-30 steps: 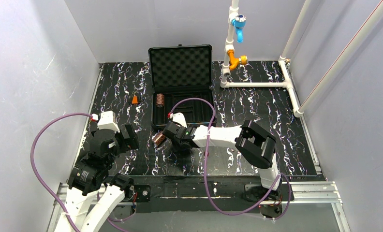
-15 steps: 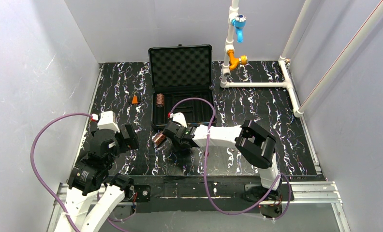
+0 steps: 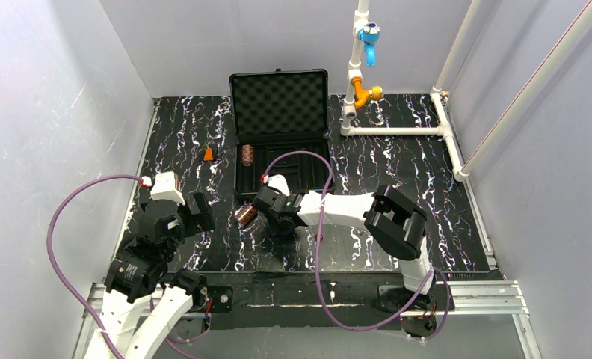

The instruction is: Pack up texas hold em set

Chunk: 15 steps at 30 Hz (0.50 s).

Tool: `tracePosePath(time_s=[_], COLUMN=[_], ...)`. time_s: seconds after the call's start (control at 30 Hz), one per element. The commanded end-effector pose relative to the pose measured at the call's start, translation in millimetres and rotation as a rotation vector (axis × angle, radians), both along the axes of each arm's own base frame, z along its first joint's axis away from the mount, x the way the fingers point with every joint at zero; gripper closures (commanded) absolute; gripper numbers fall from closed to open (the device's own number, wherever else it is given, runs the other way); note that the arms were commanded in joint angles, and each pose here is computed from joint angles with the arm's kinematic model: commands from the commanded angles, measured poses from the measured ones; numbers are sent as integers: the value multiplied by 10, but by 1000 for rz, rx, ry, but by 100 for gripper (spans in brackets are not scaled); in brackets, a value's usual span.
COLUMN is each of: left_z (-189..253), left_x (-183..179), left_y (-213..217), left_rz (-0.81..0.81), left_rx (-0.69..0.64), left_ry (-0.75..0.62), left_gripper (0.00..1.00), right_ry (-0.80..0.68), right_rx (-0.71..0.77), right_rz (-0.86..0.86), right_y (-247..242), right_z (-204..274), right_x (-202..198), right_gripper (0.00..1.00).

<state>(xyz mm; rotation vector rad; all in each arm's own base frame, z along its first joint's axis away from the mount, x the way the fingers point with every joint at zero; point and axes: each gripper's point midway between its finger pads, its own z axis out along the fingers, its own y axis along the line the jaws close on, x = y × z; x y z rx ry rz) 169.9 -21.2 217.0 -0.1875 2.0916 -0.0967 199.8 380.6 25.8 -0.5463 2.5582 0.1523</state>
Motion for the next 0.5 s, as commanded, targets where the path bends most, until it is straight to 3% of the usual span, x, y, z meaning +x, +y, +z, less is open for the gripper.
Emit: tracePosePath(time_s=[0.0,0.47], left_z=[-51,-47], left_x=[-25,-26], left_y=[57,57], left_rz=[26,25], left_rx=[17,16], left_ry=[20,18], left_gripper=[2,2], right_ry=[44,13], right_rx=[-84,-43], right_rz=[12,10], right_y=[-219,-140], right_z=[41,342], right_x=[-112,-62], right_gripper=[48,48])
